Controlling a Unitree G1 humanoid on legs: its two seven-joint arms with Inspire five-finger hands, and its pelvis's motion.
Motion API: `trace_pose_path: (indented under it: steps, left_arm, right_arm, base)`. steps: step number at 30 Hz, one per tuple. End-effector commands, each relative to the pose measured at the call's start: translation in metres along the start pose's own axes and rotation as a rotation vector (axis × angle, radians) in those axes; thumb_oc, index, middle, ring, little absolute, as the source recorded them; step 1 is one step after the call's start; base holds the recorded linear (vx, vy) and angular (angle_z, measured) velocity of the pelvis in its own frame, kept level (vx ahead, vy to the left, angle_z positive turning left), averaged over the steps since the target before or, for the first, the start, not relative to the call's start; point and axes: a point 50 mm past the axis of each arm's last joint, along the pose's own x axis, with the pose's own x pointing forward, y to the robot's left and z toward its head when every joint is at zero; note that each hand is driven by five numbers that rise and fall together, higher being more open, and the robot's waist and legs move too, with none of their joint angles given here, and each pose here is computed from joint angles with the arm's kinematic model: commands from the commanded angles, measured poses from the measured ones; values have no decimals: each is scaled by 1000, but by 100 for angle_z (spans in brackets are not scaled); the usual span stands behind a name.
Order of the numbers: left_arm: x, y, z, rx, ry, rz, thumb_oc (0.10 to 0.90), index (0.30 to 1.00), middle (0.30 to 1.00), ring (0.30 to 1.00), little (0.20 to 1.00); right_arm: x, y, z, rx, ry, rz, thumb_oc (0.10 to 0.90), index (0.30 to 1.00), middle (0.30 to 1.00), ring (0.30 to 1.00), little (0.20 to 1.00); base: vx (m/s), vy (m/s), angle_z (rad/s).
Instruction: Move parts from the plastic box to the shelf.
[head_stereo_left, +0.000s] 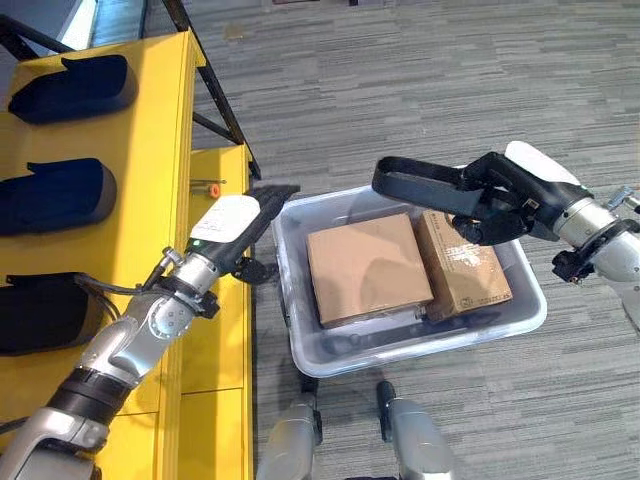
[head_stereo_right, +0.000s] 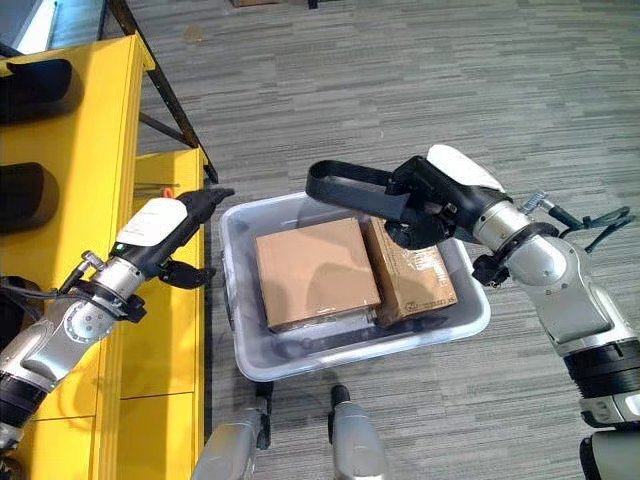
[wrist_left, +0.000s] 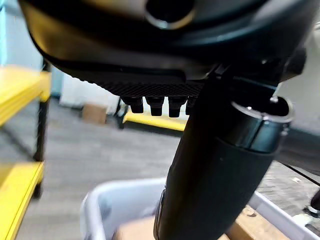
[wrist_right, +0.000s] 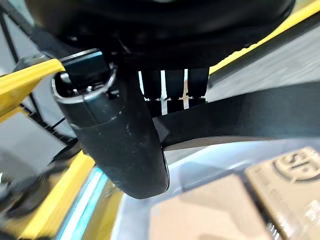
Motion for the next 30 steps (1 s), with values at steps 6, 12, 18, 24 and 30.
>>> trace_pose_path:
  steps: [6, 12, 18, 24, 30]
  left_arm:
    - [-16, 54, 26, -81, -286, 203, 900, 1000, 1000, 1000, 1000]
    - [-57, 72, 29, -233, -394, 270, 900, 1000, 1000, 1000, 1000]
    - [-60, 62, 41, -385, -480, 154, 900, 1000, 1000, 1000, 1000]
    - [-70, 61, 34, -435, -437, 129, 900, 1000, 1000, 1000, 1000]
    - [-69, 53, 34, -474, -441, 92, 900, 1000, 1000, 1000, 1000]
  right_arm:
    - [6, 19, 41, 144, -242, 102, 400, 300, 300, 300, 300]
    - [4, 33, 45, 171, -283, 191, 400, 300, 300, 300, 300]
    - [6, 36, 60, 169, -288, 189, 400, 300, 300, 300, 300]
    - [1, 27, 55, 171, -280, 143, 400, 300, 300, 300, 300]
    - [5, 25, 67, 153, -322, 161, 400, 300, 300, 300, 300]
  base:
    - [-31, 17, -2]
    - [6, 18, 4]
    - [0, 0, 0]
    - [-6, 10, -3]
    - [0, 0, 0]
